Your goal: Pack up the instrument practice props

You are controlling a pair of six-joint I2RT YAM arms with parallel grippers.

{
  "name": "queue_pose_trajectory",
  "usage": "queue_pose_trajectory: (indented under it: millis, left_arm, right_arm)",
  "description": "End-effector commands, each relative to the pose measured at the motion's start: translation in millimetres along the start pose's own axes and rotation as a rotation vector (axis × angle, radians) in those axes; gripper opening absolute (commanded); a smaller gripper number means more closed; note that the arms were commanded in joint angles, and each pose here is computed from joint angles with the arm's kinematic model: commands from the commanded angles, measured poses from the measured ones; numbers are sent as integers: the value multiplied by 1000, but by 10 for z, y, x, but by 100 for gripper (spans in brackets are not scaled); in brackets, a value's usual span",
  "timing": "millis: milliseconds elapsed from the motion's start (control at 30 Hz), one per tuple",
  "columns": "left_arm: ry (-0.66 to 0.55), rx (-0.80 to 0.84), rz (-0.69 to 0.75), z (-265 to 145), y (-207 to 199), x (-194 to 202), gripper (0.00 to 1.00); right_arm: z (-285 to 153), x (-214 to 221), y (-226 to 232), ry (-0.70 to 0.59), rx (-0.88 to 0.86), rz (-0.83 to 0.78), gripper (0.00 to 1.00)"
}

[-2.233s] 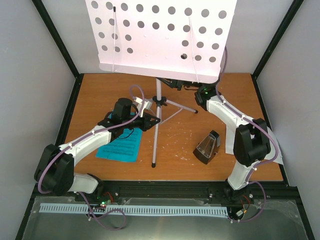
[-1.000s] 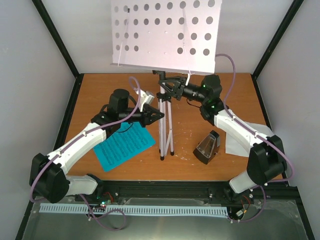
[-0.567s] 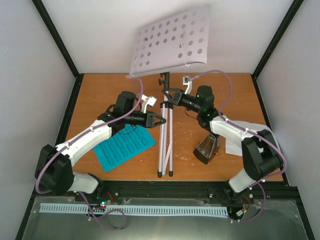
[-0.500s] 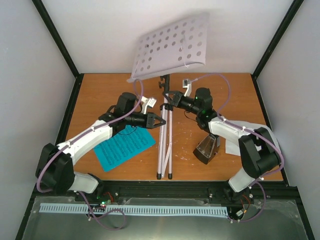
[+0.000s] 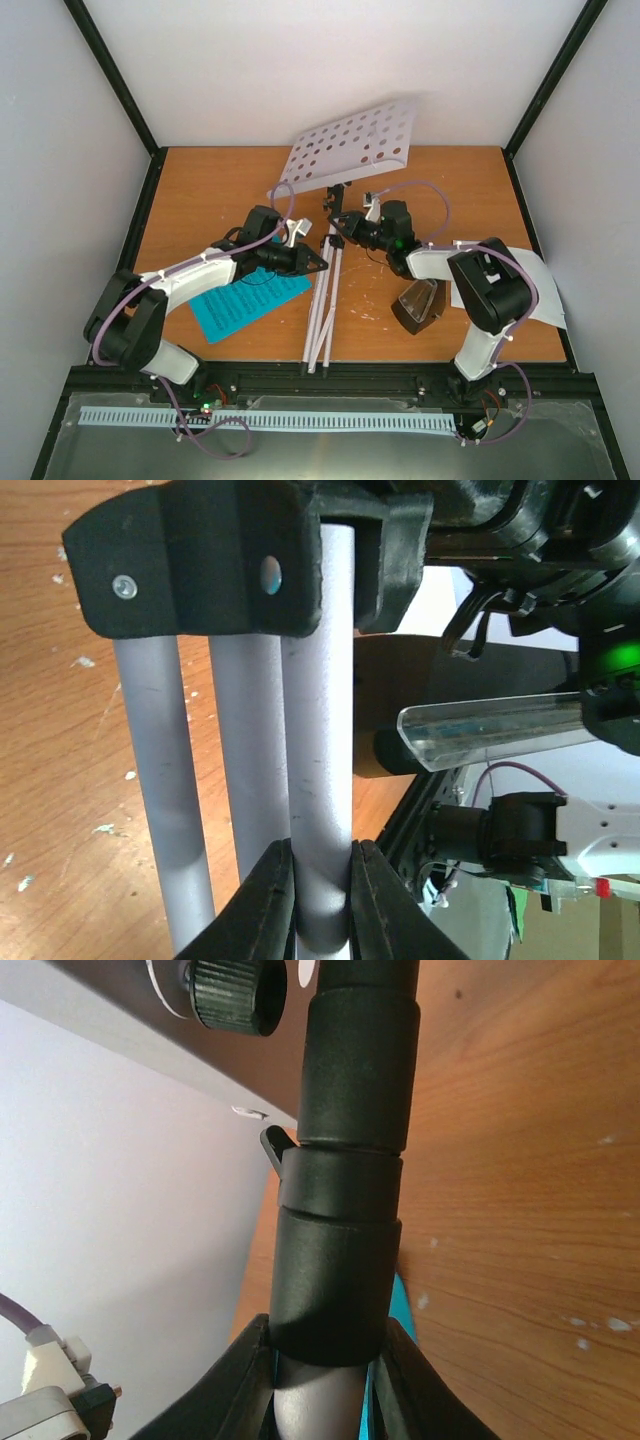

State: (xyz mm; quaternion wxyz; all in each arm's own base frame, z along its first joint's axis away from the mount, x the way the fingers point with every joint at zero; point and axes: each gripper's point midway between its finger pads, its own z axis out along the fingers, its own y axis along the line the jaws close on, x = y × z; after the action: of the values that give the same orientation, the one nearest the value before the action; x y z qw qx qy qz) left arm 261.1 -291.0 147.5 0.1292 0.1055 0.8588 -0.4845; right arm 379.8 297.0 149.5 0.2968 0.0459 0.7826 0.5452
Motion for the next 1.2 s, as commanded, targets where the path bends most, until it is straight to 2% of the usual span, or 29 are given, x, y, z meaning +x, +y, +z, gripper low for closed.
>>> queue_pose_trajectory:
  millis: [0, 200, 433, 700, 1167]
  left_arm:
    - [-274, 101, 228, -159, -369, -686, 0]
    - [-236, 74, 210, -16, -164, -620, 0]
    - [-227, 23, 166, 76, 52, -586, 0]
    - [-247, 14, 168, 45, 40, -614, 0]
    - [-246, -4, 165, 58, 105, -590, 0]
  right_arm:
    - [67, 300, 62, 97, -72, -194, 3]
    - [106, 336, -84, 124, -14, -231, 4]
    - [45, 305, -98, 137, 54, -293, 21]
    - [-26, 299, -172, 140, 117, -317, 42]
    - [-225, 223, -113, 108, 165, -354, 58]
